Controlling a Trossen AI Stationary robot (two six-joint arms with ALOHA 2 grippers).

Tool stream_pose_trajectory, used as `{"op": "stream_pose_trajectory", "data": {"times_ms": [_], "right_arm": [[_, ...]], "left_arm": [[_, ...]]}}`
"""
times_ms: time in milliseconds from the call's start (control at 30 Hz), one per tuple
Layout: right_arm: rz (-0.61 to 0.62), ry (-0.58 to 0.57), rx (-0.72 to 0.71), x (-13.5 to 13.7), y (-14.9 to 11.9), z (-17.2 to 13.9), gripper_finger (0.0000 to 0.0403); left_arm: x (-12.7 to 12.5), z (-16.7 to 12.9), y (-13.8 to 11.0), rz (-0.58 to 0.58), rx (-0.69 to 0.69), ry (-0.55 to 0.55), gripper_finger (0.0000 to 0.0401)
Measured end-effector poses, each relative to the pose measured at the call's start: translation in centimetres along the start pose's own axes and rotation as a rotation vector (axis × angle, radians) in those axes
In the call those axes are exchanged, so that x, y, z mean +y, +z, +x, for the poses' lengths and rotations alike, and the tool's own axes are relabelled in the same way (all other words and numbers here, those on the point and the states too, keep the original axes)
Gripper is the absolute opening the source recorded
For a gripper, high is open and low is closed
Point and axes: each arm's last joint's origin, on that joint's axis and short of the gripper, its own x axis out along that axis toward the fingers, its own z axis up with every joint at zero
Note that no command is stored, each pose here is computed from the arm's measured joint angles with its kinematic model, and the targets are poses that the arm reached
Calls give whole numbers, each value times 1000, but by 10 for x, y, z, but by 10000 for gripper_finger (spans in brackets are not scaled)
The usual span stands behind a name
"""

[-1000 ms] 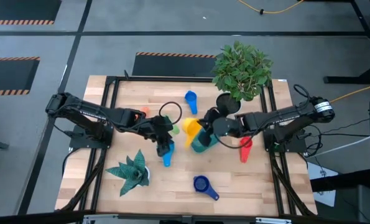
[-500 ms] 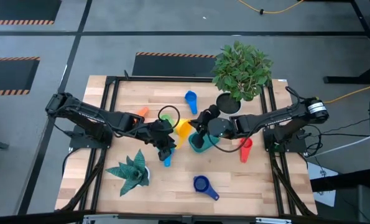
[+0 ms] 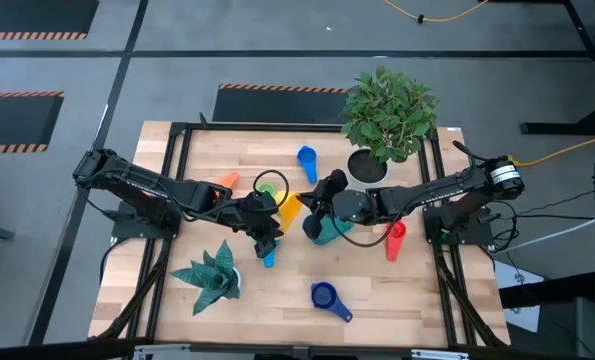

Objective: Nest measuring cups in basket
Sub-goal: Stack the yellow measuring cup on top of the light blue measuring cup

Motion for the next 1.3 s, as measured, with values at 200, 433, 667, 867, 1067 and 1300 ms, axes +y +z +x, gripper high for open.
{"op": "stream_pose_trajectory", "data": {"times_ms": [200,433,667,867,1067,1300], "right_arm": [[8,3,-9,0,1,0,15],[8,-2,-12,0,1,0,15],[8,-1,-12,0,1,0,30],[7,6,-12,1,1,0,73],[-23,9,-9,0,1,-1,120],[-129,38,-21,-2,16,-29,126]], "left_arm": [[0,0,0,0,0,0,86],[1,0,0,-1,2,8,8],[1,0,0,-1,1,7,5],[0,0,0,1,-3,0,4],[0,0,0,3,-5,3,3],[5,-21,-1,-16,38,-14,2]]}}
